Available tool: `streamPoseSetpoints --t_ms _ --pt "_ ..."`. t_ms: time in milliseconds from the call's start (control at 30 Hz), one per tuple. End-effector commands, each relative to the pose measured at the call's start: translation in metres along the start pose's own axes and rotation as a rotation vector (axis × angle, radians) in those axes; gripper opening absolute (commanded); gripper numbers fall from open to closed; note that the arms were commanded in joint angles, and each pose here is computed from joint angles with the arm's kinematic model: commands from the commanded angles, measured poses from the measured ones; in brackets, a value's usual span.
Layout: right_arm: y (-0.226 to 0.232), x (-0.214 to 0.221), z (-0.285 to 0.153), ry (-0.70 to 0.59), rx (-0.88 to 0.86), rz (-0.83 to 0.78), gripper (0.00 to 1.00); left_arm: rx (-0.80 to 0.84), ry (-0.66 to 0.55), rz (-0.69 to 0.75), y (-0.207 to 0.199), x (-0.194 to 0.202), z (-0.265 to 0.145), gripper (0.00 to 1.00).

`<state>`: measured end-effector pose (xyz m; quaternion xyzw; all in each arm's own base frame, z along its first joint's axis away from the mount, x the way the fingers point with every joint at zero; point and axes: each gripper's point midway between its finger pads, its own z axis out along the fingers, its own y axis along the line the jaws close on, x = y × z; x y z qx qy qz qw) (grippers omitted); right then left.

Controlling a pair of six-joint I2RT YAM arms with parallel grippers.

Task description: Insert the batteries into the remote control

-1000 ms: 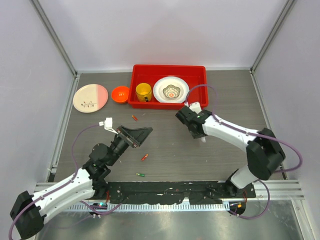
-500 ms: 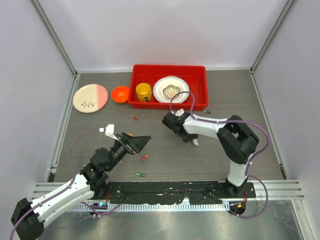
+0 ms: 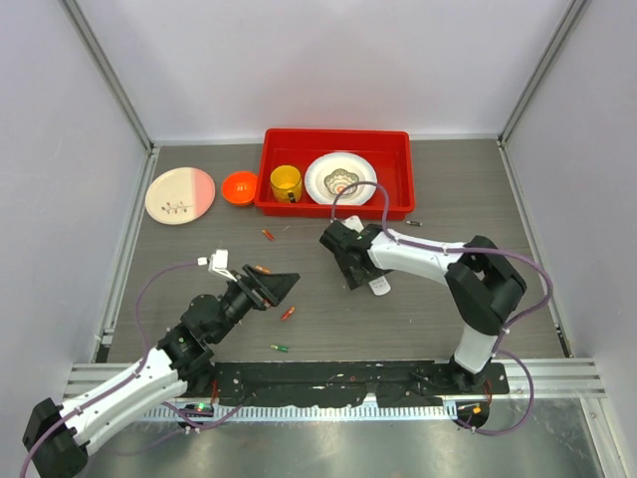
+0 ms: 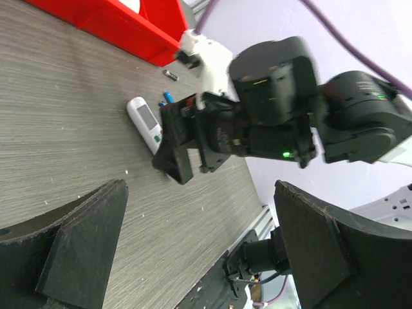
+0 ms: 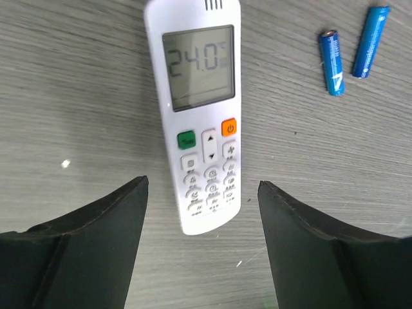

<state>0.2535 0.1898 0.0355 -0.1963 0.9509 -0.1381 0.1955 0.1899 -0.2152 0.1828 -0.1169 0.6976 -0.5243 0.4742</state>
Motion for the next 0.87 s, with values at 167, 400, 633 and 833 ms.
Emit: streamPoseSetpoints --t_ms 167,400,633,833 --pt "-0.044 -0.054 -0.11 -0.483 -0.196 0.368 0.75 -0.222 -0.004 0.092 0.027 -0.012 -0.003 1.0" --pt "-0.069 -0.025 -0.121 -0.742 -0.286 0.581 0.84 -0.666 0.128 0.218 0.081 -0.008 -0.008 1.0" --pt "-0.062 -0.019 -0.132 -0.841 -0.446 0.688 0.87 -0.648 0.146 0.235 0.067 -0.012 0.003 1.0" --pt "-0.064 -0.018 -0.136 -0.837 -0.47 0.757 0.88 -0.599 0.117 0.188 0.061 -0.011 0.005 1.0"
